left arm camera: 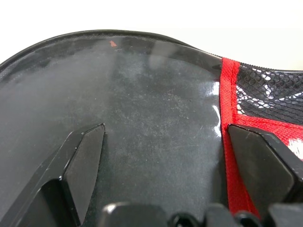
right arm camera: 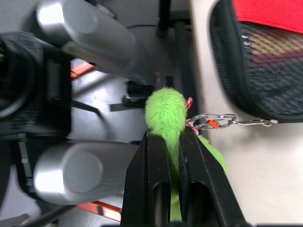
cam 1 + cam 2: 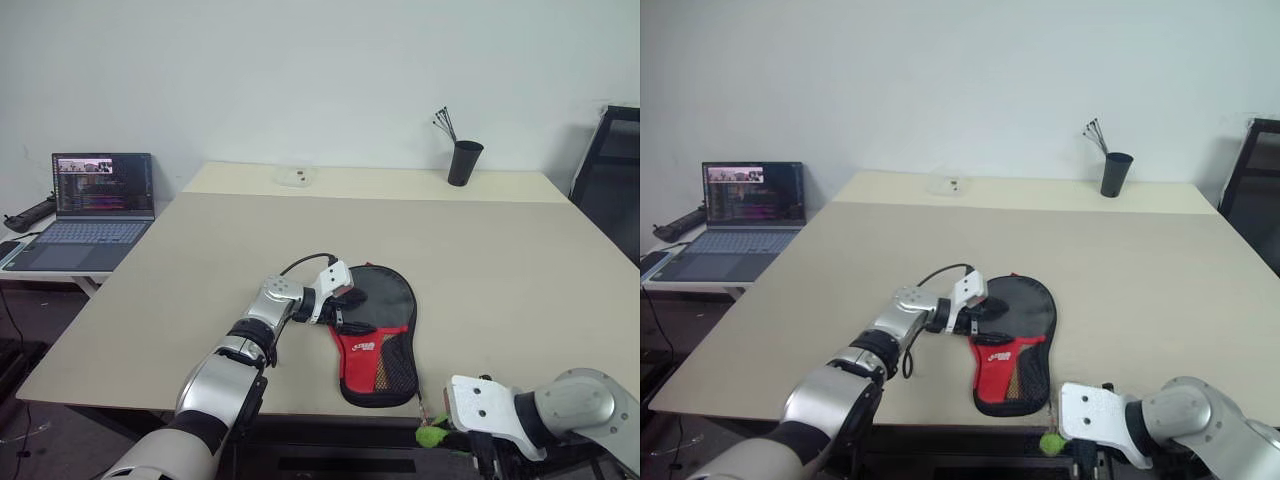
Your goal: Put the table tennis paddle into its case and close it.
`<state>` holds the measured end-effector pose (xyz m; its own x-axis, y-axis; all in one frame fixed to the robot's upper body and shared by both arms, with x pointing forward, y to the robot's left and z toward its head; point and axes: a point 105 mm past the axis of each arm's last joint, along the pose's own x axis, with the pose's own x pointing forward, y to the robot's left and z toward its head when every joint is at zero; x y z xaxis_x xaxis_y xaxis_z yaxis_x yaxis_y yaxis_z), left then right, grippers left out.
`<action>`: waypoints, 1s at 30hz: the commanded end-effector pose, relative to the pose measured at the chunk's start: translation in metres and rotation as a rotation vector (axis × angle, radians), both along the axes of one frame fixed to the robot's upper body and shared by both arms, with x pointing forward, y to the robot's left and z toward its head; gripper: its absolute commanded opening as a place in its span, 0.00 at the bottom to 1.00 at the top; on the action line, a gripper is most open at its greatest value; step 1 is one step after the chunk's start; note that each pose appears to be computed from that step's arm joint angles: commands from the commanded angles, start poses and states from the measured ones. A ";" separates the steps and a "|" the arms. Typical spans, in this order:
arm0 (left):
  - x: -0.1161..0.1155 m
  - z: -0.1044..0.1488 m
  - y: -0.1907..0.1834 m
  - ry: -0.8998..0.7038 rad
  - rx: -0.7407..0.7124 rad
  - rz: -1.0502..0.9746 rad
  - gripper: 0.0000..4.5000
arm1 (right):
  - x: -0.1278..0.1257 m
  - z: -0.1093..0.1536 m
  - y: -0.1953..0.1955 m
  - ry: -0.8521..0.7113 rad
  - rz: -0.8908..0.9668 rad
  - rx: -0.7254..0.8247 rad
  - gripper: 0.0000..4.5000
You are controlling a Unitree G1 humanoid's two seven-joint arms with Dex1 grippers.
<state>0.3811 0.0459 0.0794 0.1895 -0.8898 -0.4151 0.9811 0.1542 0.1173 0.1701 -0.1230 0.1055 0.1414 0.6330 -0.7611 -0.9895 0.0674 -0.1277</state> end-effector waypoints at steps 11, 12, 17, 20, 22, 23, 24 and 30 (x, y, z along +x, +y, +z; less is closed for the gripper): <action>-0.009 -0.033 0.018 0.090 0.122 0.021 1.00 | 0.007 0.018 0.014 -0.043 0.018 0.072 0.06; -0.009 -0.032 0.018 0.088 0.121 0.021 1.00 | 0.010 0.021 0.014 -0.047 0.009 0.081 0.13; -0.009 -0.031 0.018 0.079 0.115 0.017 1.00 | 0.025 0.036 0.007 -0.035 -0.079 0.153 0.48; -0.009 -0.029 0.018 0.076 0.108 0.015 1.00 | 0.039 0.045 0.001 -0.032 -0.162 0.232 0.70; -0.007 -0.025 0.016 0.073 0.088 0.017 1.00 | 0.055 0.051 -0.003 -0.057 -0.230 0.298 0.87; -0.006 -0.022 0.014 0.065 0.075 0.015 1.00 | 0.065 0.054 -0.005 -0.080 -0.270 0.336 0.93; -0.005 -0.019 0.013 0.057 0.063 0.013 1.00 | 0.072 0.055 -0.006 -0.088 -0.305 0.371 1.00; -0.007 0.019 0.006 -0.025 -0.066 -0.096 1.00 | 0.115 0.055 -0.015 -0.147 -0.448 0.542 1.00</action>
